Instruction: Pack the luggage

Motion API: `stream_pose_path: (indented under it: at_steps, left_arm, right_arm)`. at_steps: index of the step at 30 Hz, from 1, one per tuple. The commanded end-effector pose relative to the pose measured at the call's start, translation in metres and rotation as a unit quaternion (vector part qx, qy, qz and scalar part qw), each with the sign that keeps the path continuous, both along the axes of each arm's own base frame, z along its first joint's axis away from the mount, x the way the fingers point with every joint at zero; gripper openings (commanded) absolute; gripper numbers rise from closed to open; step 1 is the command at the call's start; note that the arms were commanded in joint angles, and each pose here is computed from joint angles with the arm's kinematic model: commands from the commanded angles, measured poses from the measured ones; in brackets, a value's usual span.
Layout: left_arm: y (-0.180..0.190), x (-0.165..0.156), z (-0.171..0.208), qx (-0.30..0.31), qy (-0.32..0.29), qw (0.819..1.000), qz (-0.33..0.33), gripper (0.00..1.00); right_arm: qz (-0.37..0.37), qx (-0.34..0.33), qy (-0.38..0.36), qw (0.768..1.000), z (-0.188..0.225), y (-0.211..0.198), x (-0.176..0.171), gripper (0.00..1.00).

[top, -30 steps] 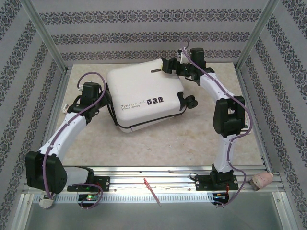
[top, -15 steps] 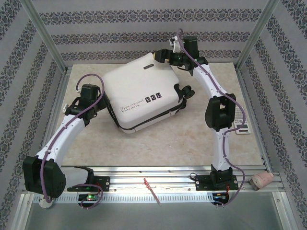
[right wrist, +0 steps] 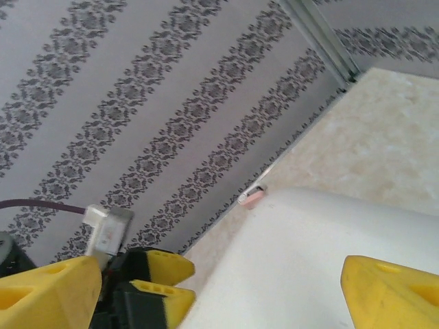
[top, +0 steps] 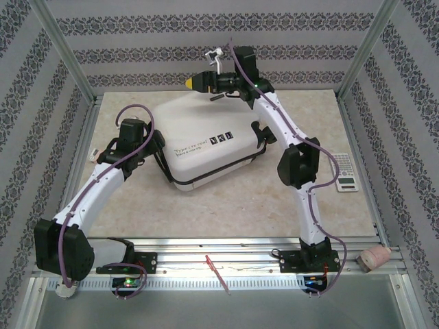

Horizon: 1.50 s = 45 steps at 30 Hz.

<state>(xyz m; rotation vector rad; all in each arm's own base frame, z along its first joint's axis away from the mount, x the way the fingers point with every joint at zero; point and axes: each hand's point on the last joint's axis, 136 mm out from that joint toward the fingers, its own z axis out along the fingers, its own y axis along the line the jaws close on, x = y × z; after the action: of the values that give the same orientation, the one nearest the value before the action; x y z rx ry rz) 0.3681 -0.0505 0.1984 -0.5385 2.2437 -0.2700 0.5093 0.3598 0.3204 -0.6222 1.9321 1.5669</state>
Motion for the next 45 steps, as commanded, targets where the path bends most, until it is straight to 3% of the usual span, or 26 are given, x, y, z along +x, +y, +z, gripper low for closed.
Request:
stream_pose_path:
  at_steps: [1,9,14,21,26,35,40,45]
  left_arm:
    - [-0.007,0.001,0.024,0.003,-0.028,0.999,-0.022,0.76]
    - [-0.001,-0.011,0.072,0.036,-0.075,0.996,-0.038,0.78]
    - [-0.02,-0.008,0.097,0.016,-0.105,0.99,-0.088,0.78]
    - [-0.044,0.0,0.102,-0.015,-0.125,0.983,-0.131,0.78]
    - [-0.052,0.006,0.095,-0.019,-0.117,0.983,-0.14,0.78]
    - [-0.058,0.009,0.085,-0.024,-0.105,0.984,-0.145,0.78]
    - [-0.059,0.008,0.082,-0.025,-0.103,0.984,-0.145,0.78]
    - [-0.06,0.007,0.079,-0.026,-0.1,0.984,-0.146,0.78]
  right_arm:
    - [-0.032,-0.002,0.0,0.999,0.003,-0.038,0.02,0.9]
    - [-0.13,-0.044,-0.034,0.99,0.012,-0.115,0.005,0.91]
    - [-0.205,-0.074,-0.015,0.976,-0.011,-0.17,-0.017,0.92]
    - [-0.295,-0.104,0.028,0.949,-0.049,-0.24,-0.069,0.98]
    - [-0.327,-0.114,0.062,0.936,-0.072,-0.264,-0.098,0.98]
    - [-0.353,-0.006,0.161,0.922,-0.128,-0.268,-0.098,0.98]
    - [-0.369,0.075,0.173,0.91,-0.139,-0.268,-0.085,0.97]
    - [-0.352,0.133,0.176,0.91,-0.139,-0.26,-0.073,0.85]
